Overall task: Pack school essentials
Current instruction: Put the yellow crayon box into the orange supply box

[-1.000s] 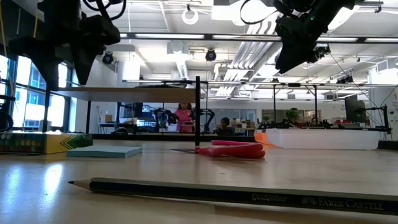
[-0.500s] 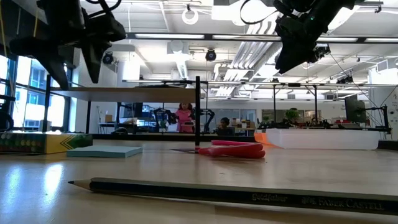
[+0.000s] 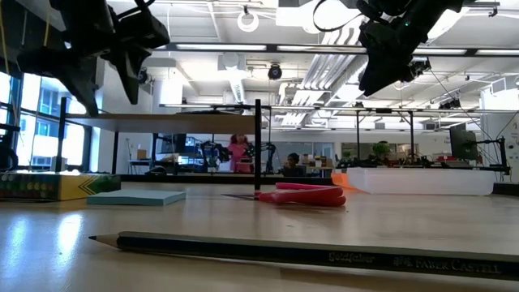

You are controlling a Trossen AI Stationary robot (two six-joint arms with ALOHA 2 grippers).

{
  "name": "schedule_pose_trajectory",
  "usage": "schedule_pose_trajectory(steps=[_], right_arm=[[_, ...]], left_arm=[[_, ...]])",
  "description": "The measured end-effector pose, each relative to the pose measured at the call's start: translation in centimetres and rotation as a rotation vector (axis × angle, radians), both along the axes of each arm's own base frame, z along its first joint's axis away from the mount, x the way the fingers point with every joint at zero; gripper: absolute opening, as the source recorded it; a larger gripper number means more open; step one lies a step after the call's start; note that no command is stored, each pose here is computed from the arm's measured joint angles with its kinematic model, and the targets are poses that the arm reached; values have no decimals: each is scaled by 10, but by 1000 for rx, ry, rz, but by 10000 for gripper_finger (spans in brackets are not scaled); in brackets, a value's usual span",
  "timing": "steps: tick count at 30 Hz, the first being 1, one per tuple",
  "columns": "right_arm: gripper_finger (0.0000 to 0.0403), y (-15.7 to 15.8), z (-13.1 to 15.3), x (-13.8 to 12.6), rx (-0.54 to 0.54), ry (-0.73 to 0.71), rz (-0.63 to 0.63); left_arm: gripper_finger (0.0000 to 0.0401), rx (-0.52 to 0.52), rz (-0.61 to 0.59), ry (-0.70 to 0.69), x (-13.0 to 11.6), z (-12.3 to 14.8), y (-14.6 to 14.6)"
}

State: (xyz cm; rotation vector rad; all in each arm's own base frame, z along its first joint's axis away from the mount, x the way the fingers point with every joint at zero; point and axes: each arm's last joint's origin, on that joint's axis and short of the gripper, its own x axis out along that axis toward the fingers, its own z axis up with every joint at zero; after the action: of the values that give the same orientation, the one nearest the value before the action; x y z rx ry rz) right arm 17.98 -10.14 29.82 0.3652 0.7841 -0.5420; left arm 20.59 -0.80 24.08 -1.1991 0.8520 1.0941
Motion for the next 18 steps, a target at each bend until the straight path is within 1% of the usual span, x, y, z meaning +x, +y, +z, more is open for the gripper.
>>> schedule_pose_trajectory(steps=[10, 14, 18], right_arm=[[145, 0, 0, 0, 0, 0, 0], [145, 0, 0, 0, 0, 0, 0], [145, 0, 0, 0, 0, 0, -1]], left_arm=[[277, 77, -56, 24, -1, 0, 0], [277, 83, -69, 96, -6, -3, -2], [277, 87, -81, 129, -8, -6, -8]])
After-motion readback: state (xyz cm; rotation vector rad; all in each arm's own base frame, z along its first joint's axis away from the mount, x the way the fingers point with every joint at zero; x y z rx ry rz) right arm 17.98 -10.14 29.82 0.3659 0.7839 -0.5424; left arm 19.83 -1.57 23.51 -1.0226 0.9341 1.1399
